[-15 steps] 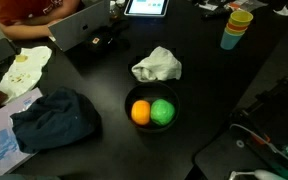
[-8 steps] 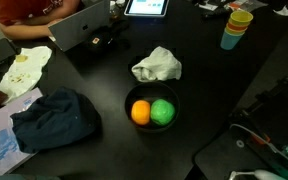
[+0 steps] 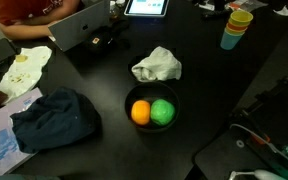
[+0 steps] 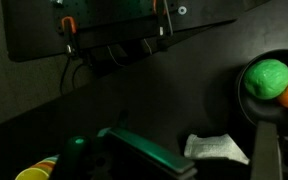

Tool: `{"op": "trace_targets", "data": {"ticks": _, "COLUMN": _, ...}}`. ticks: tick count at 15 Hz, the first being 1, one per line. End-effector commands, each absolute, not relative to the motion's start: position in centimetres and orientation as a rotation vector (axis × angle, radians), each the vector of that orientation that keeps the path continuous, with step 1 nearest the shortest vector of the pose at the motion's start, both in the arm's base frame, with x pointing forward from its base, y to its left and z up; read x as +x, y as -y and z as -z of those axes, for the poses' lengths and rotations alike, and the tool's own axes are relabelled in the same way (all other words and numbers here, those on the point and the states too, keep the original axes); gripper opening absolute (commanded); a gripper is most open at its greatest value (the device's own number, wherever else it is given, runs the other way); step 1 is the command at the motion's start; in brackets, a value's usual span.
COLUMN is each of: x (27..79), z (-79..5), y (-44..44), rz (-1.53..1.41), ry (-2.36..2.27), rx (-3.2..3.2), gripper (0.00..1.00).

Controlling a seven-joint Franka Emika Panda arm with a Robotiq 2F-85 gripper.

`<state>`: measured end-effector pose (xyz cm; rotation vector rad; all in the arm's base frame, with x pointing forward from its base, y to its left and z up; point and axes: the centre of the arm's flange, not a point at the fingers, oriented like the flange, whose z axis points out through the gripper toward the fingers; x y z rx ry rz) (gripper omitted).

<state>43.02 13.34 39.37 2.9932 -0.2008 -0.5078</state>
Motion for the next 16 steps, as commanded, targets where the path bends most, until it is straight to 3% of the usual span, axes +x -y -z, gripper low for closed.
{"op": "trace_targets", "data": {"ticks": 1, "x": 41.8, "z": -37.3, "y": -16.2, "rz": 0.492, "ry": 0.137, "rx": 3.008, "gripper": 1.0}}
{"op": "trace_targets", "data": {"ticks": 16, "x": 41.2, "z": -24.4, "y": -26.7, "rz": 0.228, "ry": -0.226, "rx": 3.24, "gripper": 1.0}}
